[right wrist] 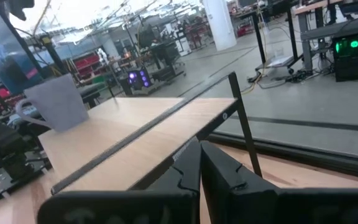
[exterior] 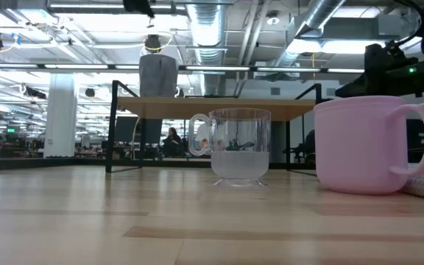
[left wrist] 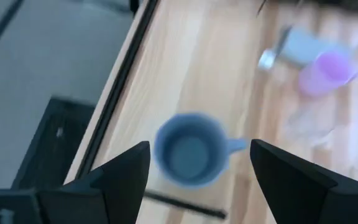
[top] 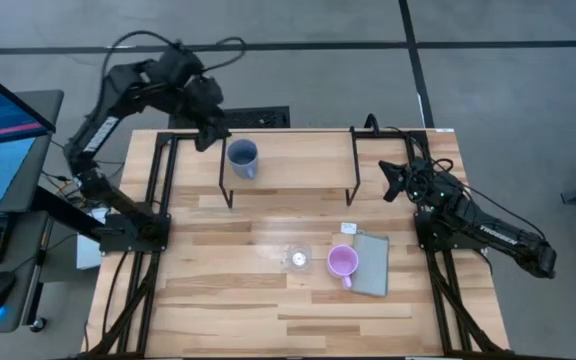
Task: Stack small to large cups/mugs on shelf
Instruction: Put the pink cup on the shelf
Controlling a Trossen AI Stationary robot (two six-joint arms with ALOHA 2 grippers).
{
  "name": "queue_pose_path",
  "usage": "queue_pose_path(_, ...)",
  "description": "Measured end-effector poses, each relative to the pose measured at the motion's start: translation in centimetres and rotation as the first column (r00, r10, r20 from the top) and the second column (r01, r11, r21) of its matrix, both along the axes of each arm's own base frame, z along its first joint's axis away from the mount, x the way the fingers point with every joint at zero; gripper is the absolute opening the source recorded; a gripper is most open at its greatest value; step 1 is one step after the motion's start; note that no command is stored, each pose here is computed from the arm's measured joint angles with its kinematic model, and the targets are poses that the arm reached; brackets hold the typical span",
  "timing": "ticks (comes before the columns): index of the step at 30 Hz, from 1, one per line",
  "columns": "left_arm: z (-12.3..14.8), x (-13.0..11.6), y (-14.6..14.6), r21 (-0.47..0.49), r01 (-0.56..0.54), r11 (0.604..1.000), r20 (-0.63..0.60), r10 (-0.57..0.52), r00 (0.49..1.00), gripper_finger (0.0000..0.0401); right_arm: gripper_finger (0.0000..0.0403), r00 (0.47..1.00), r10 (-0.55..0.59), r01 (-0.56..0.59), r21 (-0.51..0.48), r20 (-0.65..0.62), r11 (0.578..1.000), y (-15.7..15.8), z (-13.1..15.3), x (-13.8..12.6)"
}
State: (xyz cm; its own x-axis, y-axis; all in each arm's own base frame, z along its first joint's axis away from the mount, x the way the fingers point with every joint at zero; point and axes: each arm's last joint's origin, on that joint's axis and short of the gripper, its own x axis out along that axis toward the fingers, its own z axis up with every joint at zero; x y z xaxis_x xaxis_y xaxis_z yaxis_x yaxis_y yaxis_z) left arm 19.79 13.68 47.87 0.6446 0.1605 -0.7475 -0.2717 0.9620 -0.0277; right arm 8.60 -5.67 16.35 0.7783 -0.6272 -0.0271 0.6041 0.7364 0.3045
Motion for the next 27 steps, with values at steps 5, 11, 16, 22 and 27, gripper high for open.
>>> queue_pose_path(5, 1.3, -0.9, -1.6, -0.080, -0.041, 0.996, 0.113, 0.050, 0.992, 0.0270, 0.0033, 1.000, 0.000, 0.000, -0.008, 0.014, 1.000, 0.0, 0.2, 0.0)
queue_pose_path(11, 1.9, -1.4, -2.8, -0.025, -0.023, 0.999, 0.126, 0.026, 0.992, 0.0270, 0.0033, 0.999, 0.000, 0.001, -0.019, 0.033, 1.000, 0.0, 0.4, 0.0)
queue_pose_path(16, 2.4, -1.3, -3.3, 0.060, -0.012, 0.998, 0.139, 0.003, 0.990, 0.0245, 0.0033, 0.999, 0.000, 0.001, -0.023, 0.039, 1.000, 0.0, 0.4, 0.0)
queue_pose_path(22, 2.8, -1.4, -3.4, 0.099, 0.003, 0.995, 0.171, -0.020, 0.985, 0.0159, 0.0033, 0.999, 0.000, 0.000, -0.024, 0.040, 1.000, 0.0, 0.5, 0.0)
queue_pose_path(27, 3.3, -2.1, -4.0, 0.137, 0.054, 0.989, 0.238, -0.086, 0.967, 0.0096, 0.0033, 0.998, 0.002, -0.002, 0.002, 0.060, 1.000, 0.0, 0.4, 0.0)
